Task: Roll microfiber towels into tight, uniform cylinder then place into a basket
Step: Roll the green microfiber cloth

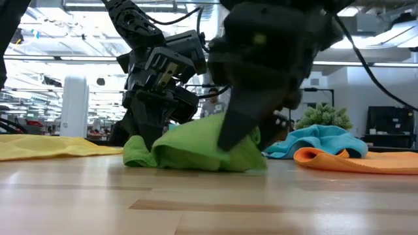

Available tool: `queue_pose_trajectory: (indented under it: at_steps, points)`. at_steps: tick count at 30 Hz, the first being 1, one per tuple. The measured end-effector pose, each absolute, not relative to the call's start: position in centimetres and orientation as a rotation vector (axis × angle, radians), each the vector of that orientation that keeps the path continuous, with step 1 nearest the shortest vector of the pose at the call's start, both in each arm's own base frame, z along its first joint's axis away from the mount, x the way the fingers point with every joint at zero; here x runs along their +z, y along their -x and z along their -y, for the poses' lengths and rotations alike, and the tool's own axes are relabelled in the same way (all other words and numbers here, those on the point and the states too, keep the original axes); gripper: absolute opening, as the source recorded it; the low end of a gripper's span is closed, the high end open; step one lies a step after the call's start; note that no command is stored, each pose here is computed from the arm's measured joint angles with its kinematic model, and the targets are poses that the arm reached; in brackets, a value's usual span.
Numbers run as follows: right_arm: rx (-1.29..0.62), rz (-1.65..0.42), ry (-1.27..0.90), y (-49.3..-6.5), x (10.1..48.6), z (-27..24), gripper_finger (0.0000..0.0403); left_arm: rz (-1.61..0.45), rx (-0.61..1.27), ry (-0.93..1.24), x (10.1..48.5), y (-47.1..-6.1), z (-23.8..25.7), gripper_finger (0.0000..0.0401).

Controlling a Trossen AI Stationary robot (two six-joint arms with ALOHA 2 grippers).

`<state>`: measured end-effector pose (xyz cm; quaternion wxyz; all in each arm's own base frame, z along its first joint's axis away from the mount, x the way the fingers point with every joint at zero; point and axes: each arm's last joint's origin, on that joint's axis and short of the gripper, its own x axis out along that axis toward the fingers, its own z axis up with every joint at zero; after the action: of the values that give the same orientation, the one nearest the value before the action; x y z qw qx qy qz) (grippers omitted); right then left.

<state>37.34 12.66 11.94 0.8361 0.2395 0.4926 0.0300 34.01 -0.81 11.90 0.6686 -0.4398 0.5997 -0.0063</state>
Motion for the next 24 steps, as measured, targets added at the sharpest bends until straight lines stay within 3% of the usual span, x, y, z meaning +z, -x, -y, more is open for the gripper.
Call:
queue_pose_trajectory:
  at_steps: [3,10,12,17,24]
  points:
    - [0.047,-1.059,-0.514,-37.25,11.76,-12.62,0.0217,-1.351,-0.012,0.982,11.88,-33.99,0.79,0.0016]
    - [0.042,-1.068,-0.498,-37.15,11.52,-12.56,0.0054,-1.344,-0.015,0.947,11.87,-33.99,0.80,0.0024]
    - [0.052,-1.069,-0.487,-37.14,11.53,-12.56,0.0029,-1.342,-0.024,0.923,11.86,-33.99,0.90,0.0036]
    - [0.054,-1.070,-0.483,-37.13,11.50,-12.56,0.0048,-1.340,-0.027,0.881,11.83,-33.97,1.26,0.0077]
    - [0.080,-1.077,-0.479,-37.00,11.48,-13.03,0.0181,-1.339,-0.030,0.882,11.83,-33.99,1.31,0.0101]
